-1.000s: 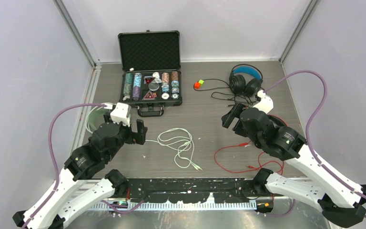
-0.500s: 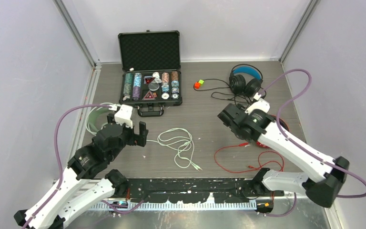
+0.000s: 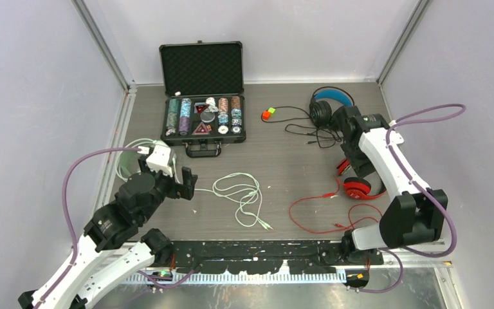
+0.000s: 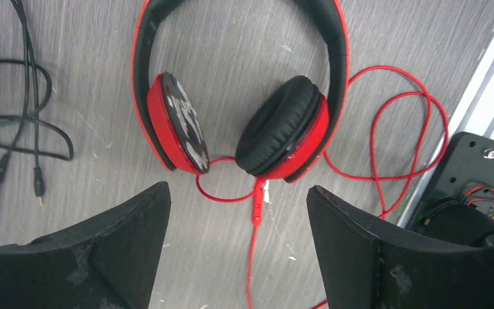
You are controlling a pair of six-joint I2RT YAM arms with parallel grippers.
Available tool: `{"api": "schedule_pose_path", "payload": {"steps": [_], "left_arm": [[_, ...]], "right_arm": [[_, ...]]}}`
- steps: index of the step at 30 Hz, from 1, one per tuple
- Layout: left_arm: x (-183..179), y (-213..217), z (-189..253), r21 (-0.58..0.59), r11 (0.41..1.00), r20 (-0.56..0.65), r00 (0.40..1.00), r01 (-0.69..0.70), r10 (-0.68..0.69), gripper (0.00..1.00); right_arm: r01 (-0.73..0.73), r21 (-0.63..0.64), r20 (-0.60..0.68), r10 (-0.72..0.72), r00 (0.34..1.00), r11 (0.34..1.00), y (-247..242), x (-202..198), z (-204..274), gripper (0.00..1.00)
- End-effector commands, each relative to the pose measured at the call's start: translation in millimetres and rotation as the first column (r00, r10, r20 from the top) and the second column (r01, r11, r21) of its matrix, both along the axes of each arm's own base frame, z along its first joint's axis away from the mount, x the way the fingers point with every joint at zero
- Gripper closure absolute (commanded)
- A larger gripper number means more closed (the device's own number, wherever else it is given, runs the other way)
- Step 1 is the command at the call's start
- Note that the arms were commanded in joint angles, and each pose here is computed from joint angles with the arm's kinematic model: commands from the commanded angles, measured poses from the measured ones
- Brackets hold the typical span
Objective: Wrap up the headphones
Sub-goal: Pick up the headphones from the corner of the board.
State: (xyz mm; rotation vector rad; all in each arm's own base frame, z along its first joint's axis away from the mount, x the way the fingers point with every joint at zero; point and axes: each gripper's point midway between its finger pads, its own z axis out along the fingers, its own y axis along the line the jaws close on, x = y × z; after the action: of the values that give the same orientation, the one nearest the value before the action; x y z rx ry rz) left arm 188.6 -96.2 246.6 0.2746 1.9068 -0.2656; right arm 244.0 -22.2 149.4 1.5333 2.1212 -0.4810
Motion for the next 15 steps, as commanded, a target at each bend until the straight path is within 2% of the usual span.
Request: {"api": "schedule_pose_path", "payload": {"steps": [1, 6, 9, 15], "left_arm": [[0, 1, 13, -0.034, 0.999, 0.063, 0.998, 0.005, -0.003, 0.01], [-1, 6, 15, -0.037, 0.999, 0.095, 0.995, -0.001, 0.005, 0.0], [1, 9, 14, -0.023, 1.0, 0.103, 0.995, -0.014, 0.016, 0.0], [-1, 11, 14, -0.02, 1.0, 0.103, 0.995, -0.016, 0.018, 0.0]], "right_arm": [[0.041, 0.058, 0.041, -0.044, 0.998, 0.997, -5, 38, -4, 0.18], [0.035, 0.085, -0.057, -0.03, 0.998, 0.996, -7, 61, -36, 0.18], [-0.015, 0.064, -0.061, 0.019, 0.998, 0.998, -11, 78, -50, 0.2], [-0.127, 0.047, -0.086, 0.131, 0.988, 0.991, -13, 83, -63, 0.4]]}}
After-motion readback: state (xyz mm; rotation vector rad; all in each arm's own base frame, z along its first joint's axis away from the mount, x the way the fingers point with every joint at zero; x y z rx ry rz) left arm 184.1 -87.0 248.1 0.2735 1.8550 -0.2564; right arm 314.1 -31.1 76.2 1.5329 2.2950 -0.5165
